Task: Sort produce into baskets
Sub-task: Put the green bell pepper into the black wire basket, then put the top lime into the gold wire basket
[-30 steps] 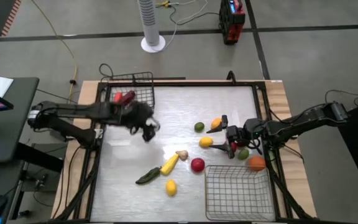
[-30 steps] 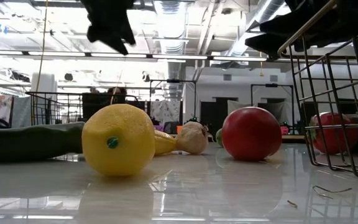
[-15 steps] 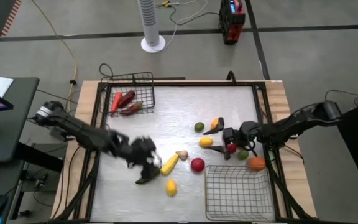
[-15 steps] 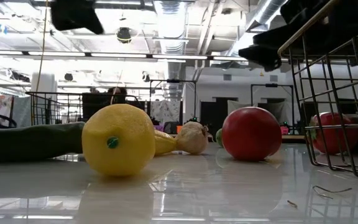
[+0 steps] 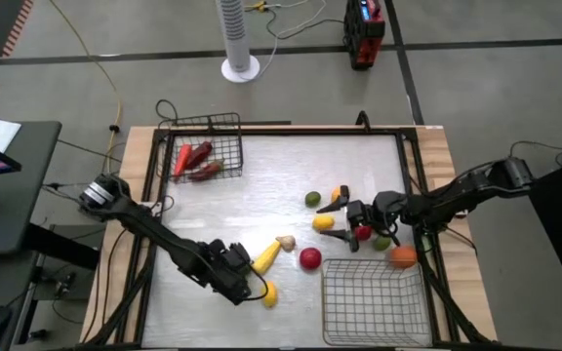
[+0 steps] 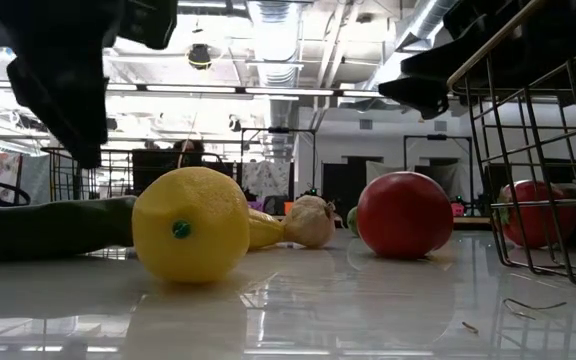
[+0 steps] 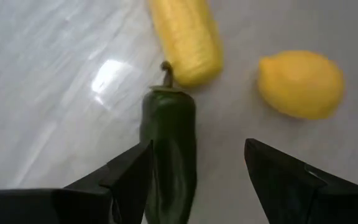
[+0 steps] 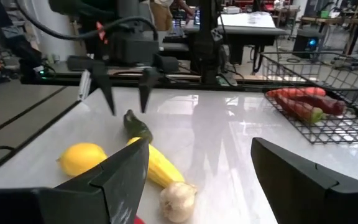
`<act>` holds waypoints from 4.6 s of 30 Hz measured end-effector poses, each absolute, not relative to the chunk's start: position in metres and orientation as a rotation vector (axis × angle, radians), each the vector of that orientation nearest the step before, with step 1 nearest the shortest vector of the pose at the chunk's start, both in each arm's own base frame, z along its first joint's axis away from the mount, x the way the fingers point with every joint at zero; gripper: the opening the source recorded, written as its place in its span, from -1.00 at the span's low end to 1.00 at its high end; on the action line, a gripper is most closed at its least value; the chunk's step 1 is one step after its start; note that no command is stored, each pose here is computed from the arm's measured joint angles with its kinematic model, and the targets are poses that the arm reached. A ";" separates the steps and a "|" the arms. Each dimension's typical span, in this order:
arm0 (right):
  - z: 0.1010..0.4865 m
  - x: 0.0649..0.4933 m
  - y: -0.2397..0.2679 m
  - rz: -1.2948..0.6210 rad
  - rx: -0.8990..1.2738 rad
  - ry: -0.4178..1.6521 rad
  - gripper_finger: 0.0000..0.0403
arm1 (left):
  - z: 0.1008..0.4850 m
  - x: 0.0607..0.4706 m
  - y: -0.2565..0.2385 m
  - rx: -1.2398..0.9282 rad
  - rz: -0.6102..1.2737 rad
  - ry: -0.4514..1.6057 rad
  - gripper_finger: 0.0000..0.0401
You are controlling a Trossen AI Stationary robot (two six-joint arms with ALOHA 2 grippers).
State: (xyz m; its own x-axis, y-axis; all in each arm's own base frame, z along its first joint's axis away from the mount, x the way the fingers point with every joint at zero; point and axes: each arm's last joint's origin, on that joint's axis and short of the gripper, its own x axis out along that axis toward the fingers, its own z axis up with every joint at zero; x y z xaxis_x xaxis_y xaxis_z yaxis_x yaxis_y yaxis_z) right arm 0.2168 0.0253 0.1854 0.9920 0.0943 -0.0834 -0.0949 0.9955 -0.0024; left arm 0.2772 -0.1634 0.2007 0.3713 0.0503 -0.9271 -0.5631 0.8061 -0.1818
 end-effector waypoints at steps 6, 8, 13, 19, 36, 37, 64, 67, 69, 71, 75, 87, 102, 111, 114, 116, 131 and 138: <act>0.185 0.215 0.035 0.138 -0.007 0.085 0.54 | 0.181 0.278 -0.166 -0.460 0.497 1.169 0.20; 0.185 0.215 0.038 0.152 -0.008 0.085 0.54 | 0.177 0.278 -0.169 -0.441 0.495 1.170 0.20; 0.185 0.214 0.043 0.178 -0.006 0.083 0.54 | 0.177 0.277 -0.173 -0.422 0.502 1.130 0.20; 0.185 0.213 0.048 0.197 0.001 0.084 0.54 | 0.167 0.273 -0.175 -0.385 0.534 1.102 0.20; 0.186 0.213 0.048 0.198 0.008 0.083 0.54 | 0.144 0.279 -0.176 -0.317 0.502 1.129 -0.34; 0.186 0.213 0.048 0.198 0.008 0.084 0.54 | 0.145 0.279 -0.175 -0.319 0.502 1.126 -0.36; 0.186 0.213 0.048 0.199 0.009 0.082 0.54 | 0.318 0.190 0.028 -0.064 1.270 0.723 -0.28; 0.186 0.213 0.048 0.199 0.008 0.083 0.54 | 0.320 0.186 0.053 -0.075 1.343 0.766 -0.14; 0.186 0.213 0.048 0.199 0.008 0.083 0.54 | 0.321 0.186 0.066 -0.075 1.365 0.781 -0.01; 0.186 0.213 0.048 0.199 0.008 0.084 0.54 | 0.323 0.188 0.077 -0.075 1.376 0.768 0.14; 0.185 0.213 0.048 0.199 0.008 0.086 0.54 | 0.328 0.196 0.095 -0.106 1.308 0.733 0.40; 0.184 0.223 0.047 0.173 0.009 0.303 0.54 | 0.308 0.249 0.036 -0.133 0.651 0.615 0.45; 0.203 0.252 -0.035 -0.188 0.006 0.712 0.54 | 0.243 0.263 -0.010 0.006 0.566 0.590 0.31; 0.170 0.283 -0.073 -0.080 -0.064 0.902 0.54 | 0.245 0.264 -0.011 0.083 0.534 0.597 0.31; 0.163 0.293 -0.077 -0.051 -0.105 0.947 0.54 | 0.245 0.264 -0.011 0.111 0.525 0.607 0.31; 0.160 0.298 -0.079 -0.038 -0.119 0.969 0.54 | 0.245 0.264 -0.011 0.124 0.521 0.611 0.31; 0.155 0.303 -0.074 -0.040 -0.089 1.028 0.11 | 0.262 0.257 -0.012 0.088 0.482 0.608 0.31; 0.214 0.294 -0.052 0.025 -0.001 0.917 0.11 | 0.269 0.247 -0.011 0.078 0.478 0.607 0.31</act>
State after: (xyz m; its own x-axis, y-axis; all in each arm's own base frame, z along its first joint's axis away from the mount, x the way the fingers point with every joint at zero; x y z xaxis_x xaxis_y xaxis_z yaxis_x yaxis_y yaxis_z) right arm 0.2937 -0.0523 0.2139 0.6078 0.0211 -0.7938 -0.0219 0.9997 0.0098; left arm 0.2474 -0.0110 0.2692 0.7164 0.4536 -0.5301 -0.4083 0.8887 0.2086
